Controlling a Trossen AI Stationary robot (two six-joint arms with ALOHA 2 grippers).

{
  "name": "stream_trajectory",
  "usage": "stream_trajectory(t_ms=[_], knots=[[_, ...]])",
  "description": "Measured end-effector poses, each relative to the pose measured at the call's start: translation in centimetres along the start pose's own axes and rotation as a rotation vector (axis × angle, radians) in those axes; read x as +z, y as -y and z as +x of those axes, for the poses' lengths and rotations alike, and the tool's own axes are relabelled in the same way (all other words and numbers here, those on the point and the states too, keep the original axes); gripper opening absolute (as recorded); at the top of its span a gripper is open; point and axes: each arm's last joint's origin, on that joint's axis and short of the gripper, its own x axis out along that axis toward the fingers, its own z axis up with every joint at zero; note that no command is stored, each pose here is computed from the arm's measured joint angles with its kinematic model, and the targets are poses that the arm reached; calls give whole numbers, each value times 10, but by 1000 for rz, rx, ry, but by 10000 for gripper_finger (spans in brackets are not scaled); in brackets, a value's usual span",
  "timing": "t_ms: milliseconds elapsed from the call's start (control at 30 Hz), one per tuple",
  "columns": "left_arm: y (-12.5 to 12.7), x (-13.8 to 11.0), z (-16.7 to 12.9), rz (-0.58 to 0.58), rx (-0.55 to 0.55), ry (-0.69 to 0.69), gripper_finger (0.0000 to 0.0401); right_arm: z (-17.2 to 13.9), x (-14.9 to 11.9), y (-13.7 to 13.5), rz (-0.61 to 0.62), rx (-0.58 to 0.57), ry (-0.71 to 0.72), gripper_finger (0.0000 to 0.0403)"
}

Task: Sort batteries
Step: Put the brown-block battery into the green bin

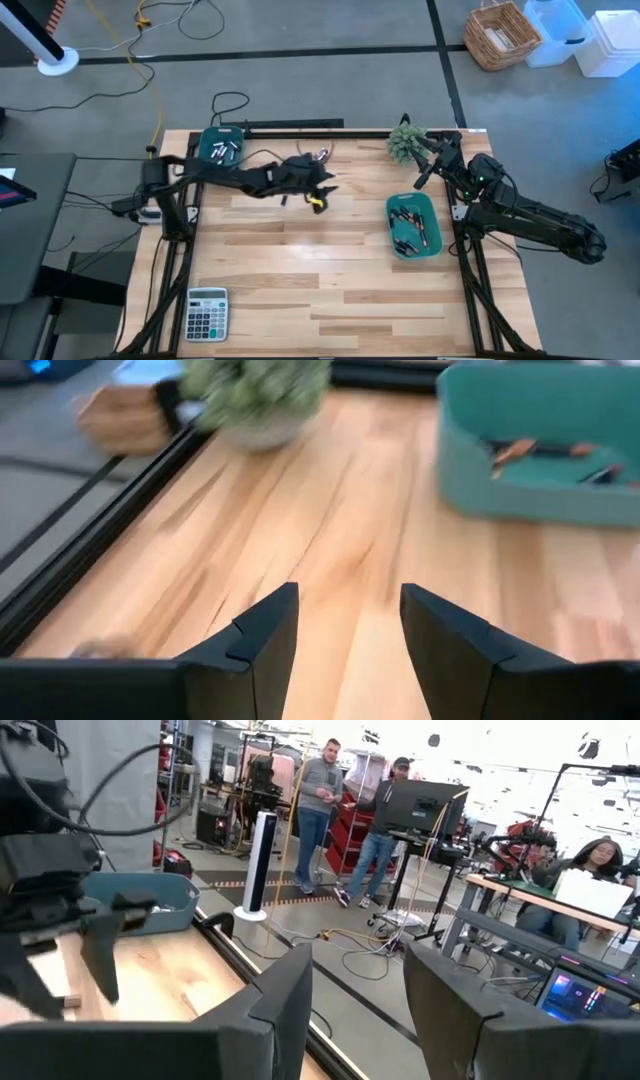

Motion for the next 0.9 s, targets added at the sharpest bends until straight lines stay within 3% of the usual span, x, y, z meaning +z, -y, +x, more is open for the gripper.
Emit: stream_trajectory(t_ms=[200,500,900], knots=[[-8,-22,-49,-72,161,-56,170,0,0,0,2,1,0,171],[-14,-54,-106,-164,316,-124,170,4,-2,-2,18,6,-17,171],[-16,-80,-153,-238,438,-25,170,63,-17,-35,-15,112,-82,171]])
